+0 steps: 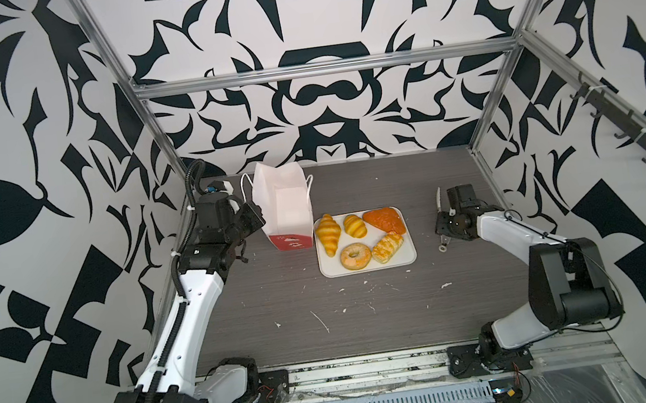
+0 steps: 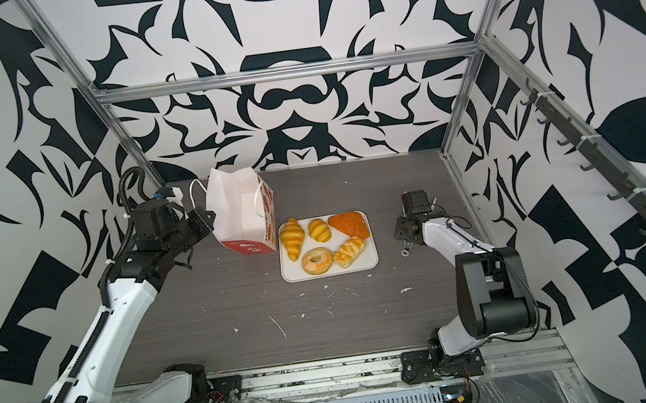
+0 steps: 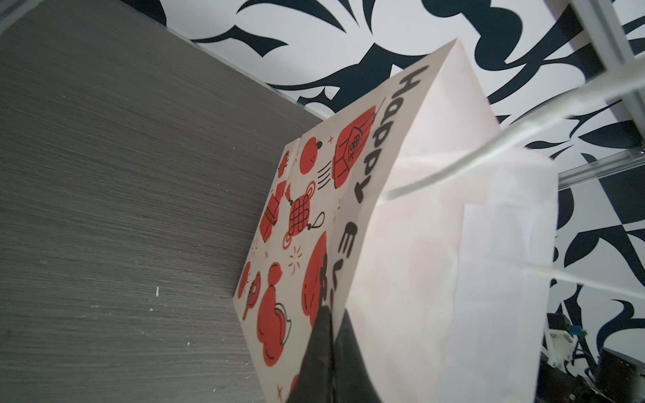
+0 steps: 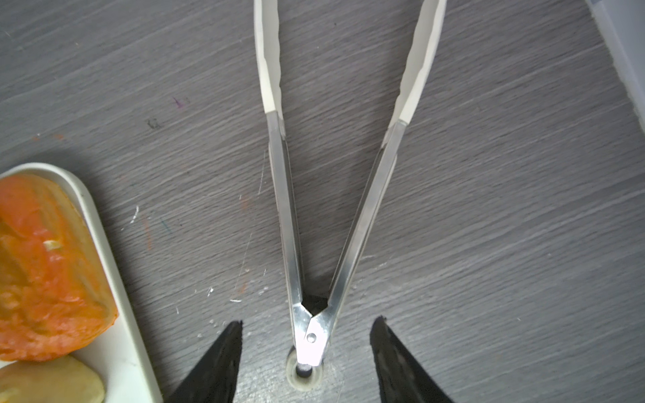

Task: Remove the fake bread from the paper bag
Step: 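Set the paper bag upright on the table with the left gripper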

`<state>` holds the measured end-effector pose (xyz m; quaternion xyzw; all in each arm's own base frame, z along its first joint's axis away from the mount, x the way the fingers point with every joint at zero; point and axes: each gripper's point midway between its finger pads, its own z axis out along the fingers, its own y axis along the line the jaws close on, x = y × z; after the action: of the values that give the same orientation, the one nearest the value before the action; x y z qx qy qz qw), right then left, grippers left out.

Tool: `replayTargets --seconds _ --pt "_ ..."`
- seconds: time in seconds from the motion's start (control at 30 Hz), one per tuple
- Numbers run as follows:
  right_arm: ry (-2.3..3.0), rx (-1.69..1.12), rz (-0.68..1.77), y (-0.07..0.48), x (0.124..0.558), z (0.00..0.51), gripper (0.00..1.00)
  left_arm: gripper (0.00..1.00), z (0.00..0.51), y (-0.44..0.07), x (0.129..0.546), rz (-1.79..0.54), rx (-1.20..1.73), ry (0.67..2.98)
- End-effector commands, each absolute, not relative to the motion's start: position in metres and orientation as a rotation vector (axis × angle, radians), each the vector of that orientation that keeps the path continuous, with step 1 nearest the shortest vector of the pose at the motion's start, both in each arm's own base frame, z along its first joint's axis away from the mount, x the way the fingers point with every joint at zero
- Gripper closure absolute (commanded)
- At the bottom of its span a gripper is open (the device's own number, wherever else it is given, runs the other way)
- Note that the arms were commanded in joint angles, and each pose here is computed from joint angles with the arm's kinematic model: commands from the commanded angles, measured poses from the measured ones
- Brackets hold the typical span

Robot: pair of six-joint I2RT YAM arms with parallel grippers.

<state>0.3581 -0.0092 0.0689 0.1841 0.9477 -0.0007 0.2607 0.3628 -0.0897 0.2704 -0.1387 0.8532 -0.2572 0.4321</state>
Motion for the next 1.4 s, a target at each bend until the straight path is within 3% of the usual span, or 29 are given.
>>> replayTargets --seconds 0.0,0.33,0.53,0.77,0.93,1.37 --pt "2.55 0.485 0.018 -0.006 0.365 0.074 0.39 1.0 0.281 -0.101 0.373 -0.729 -0.298 2.11" --pt "2.546 0.479 0.023 -0.005 0.366 0.075 0.39 0.98 0.285 -0.096 0.389 -0.705 -0.273 2.115" --pt "2.549 0.479 0.028 -0.005 0.366 0.073 0.39 0.65 0.29 -0.093 0.391 -0.698 -0.258 2.11" --pt "2.547 0.481 0.036 -0.004 0.367 0.073 0.39 0.39 0.3 -0.092 0.392 -0.711 -0.248 2.088" --pt "2.548 0.48 0.031 -0.004 0.366 0.073 0.39 0.03 0.306 -0.094 0.393 -0.73 -0.239 2.075" --pt "2.55 0.484 0.035 -0.004 0.365 0.07 0.39 0.01 0.325 -0.07 0.367 -0.635 -0.291 2.044"
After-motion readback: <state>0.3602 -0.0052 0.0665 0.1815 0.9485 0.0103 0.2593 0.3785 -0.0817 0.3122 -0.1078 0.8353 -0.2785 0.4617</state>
